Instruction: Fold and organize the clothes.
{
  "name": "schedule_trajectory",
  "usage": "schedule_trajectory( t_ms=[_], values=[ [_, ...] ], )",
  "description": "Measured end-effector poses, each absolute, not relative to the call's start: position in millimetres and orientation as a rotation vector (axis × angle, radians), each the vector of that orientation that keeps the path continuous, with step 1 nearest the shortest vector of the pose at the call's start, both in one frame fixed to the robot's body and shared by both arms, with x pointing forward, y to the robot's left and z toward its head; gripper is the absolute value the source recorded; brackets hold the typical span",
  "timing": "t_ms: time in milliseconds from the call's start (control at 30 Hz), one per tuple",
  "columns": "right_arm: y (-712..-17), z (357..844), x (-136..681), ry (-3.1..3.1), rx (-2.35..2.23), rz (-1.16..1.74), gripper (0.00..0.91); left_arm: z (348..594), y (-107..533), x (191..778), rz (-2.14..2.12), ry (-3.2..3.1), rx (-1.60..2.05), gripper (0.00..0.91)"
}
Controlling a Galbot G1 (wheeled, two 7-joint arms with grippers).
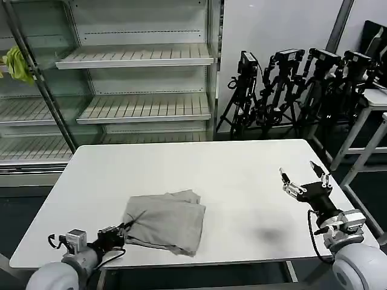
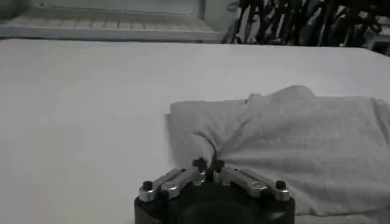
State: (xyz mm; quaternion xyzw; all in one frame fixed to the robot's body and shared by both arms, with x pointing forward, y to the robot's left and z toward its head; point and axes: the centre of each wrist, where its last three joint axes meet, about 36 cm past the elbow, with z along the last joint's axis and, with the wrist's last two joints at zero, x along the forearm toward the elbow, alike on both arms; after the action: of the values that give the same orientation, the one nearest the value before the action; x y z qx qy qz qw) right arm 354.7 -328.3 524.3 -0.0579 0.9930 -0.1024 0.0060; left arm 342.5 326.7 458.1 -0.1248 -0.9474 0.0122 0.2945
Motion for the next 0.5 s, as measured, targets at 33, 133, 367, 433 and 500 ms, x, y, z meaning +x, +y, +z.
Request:
schedule_trajectory(
  t_ms=[33,133,367,433,500],
  values=[
    [-328.2,524.0,355.6,3.107,-0.182,-0.319,0.907,458.9,331.3,343.2,0.027,-2.524,-0.315,0.040],
    [-327.5,523.7,358.7,3.102,-0.191,-0.315,0.907,462.0,349.1,345.7,0.012,-2.530,-0.248,0.040],
    [-328.8,524.8,367.9,3.092,-0.205,-0.304,0.907,479.4,402.4,350.7,-0.051,-2.553,-0.065,0.040],
    [-329.5,526.1,370.4,3.087,-0.206,-0.301,0.907,486.3,417.7,351.9,-0.073,-2.560,-0.014,0.040],
    [-330.4,526.8,372.6,3.082,-0.207,-0.296,0.907,496.5,433.8,354.4,-0.104,-2.571,0.036,0.040]
  ],
)
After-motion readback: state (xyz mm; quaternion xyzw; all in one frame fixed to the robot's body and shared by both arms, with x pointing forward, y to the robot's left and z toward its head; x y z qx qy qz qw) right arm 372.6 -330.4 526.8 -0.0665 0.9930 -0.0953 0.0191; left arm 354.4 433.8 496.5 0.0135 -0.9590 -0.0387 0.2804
